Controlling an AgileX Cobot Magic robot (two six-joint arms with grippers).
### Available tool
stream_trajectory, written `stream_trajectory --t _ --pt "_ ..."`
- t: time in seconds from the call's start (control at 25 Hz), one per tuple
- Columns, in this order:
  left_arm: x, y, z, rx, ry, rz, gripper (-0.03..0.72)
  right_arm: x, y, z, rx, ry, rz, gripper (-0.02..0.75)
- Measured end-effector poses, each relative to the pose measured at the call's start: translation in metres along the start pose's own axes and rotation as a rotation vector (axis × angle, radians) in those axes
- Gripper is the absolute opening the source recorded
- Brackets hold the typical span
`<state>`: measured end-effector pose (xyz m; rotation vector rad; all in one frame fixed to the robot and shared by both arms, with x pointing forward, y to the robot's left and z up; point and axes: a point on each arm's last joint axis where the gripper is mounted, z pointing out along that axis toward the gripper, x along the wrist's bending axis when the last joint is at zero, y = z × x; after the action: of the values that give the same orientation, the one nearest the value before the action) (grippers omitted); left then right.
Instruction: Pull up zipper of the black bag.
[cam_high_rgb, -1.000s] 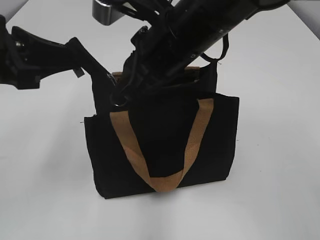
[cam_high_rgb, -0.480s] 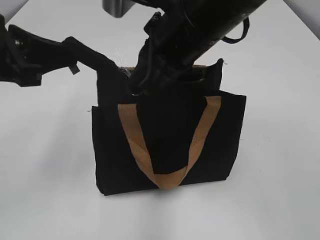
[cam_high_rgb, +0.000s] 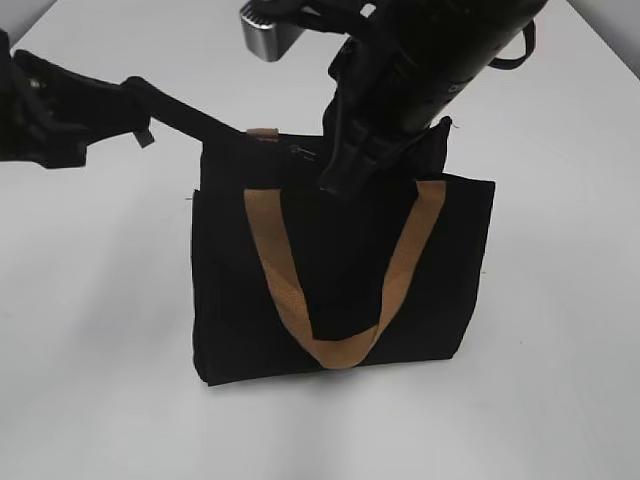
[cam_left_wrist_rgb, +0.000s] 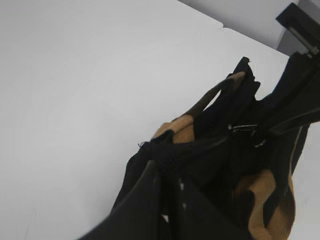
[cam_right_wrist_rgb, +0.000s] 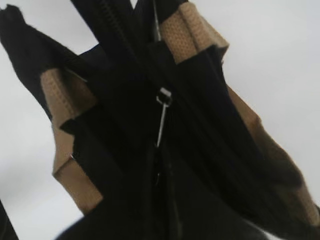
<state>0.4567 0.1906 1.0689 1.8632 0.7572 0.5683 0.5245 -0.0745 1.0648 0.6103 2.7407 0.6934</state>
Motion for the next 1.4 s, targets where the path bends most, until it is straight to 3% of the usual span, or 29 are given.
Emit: stream_trajectory --t 0.2,0.44,0.64,0.84,0.96,1.16,1.32,1.4 --pt "0.001 0.000 0.000 0.001 0.006 0.001 0.007 -0.010 -0.008 -0.017 0.022 -0.053 0.081 -0.001" --pt "0.002 0.000 0.000 0.001 0.018 0.000 0.007 -0.047 -0.042 -0.041 0.111 -0.091 0.263 -0.001" --pt "-0.002 0.000 0.000 0.001 -0.018 0.002 0.007 -0.065 -0.060 -0.049 0.115 -0.055 0.409 -0.001" --pt "-0.002 0.000 0.000 -0.002 -0.022 -0.032 0.009 -0.066 -0.063 -0.054 0.096 -0.003 0.509 0.016" --pt "0.000 0.000 0.000 -0.003 -0.003 -0.135 0.052 -0.068 -0.067 -0.058 0.109 -0.006 0.539 0.123" --pt "-0.009 0.000 -0.010 0.047 -0.072 -0.267 0.293 -0.062 -0.077 -0.074 0.194 -0.019 0.616 0.475" --pt "-0.020 -0.007 -0.032 0.195 -0.089 -0.281 0.370 -0.051 -0.082 -0.093 0.180 -0.049 0.643 0.548" --pt "-0.022 -0.013 -0.049 0.287 -0.048 -0.261 0.377 -0.038 -0.092 -0.105 0.174 -0.065 0.655 0.555"
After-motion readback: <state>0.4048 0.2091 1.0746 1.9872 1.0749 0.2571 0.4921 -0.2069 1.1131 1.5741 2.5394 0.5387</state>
